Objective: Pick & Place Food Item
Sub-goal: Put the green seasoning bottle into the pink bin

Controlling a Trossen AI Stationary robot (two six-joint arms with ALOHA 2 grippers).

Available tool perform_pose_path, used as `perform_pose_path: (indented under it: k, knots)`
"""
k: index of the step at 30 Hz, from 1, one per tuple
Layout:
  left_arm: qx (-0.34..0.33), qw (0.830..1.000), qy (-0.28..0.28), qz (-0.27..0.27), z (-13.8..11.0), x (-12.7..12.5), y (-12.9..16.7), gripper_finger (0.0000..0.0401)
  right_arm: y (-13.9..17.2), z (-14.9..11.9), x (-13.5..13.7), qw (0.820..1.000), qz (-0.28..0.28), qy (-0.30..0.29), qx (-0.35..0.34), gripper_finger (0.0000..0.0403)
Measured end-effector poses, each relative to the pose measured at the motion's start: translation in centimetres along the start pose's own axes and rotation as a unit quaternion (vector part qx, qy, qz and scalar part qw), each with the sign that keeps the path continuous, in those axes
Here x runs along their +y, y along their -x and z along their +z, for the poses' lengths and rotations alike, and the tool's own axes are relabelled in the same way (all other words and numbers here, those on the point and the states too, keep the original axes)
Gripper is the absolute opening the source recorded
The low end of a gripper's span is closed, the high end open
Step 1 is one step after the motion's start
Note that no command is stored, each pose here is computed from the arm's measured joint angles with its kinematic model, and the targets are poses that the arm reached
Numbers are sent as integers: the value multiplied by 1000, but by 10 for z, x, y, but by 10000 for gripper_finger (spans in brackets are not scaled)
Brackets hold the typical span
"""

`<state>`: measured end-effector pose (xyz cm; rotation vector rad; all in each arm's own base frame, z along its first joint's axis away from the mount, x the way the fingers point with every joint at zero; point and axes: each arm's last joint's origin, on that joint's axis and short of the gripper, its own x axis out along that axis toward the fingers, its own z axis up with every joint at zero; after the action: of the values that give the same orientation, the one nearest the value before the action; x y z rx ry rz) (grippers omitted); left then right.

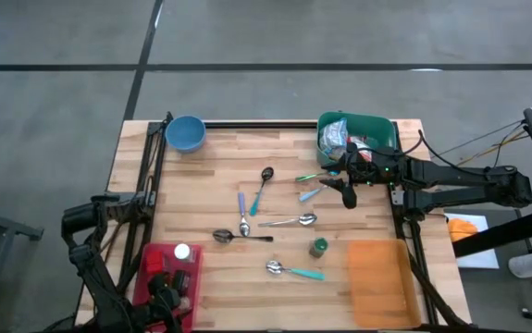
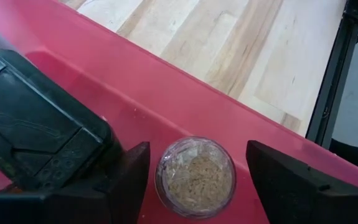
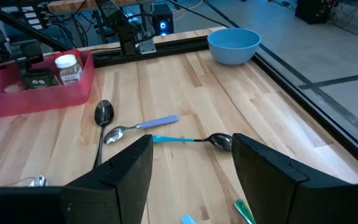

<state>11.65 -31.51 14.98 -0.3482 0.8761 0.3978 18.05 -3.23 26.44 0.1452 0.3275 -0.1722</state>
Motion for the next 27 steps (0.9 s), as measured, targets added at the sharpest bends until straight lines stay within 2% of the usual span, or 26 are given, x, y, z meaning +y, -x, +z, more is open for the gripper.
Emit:
perform_pose_path:
  k: [16, 23, 27]
  knots:
    - [19, 998, 38, -48, 25, 2, 31, 269, 0, 0, 0, 1000, 0, 0, 0, 214]
    - [-20, 993, 67, -95, 48, 5, 54, 269, 0, 0, 0, 1000, 0, 0, 0, 214]
    - [-56, 990, 60, -117, 59, 8, 63, 269, 0, 0, 0, 1000, 0, 0, 0, 214]
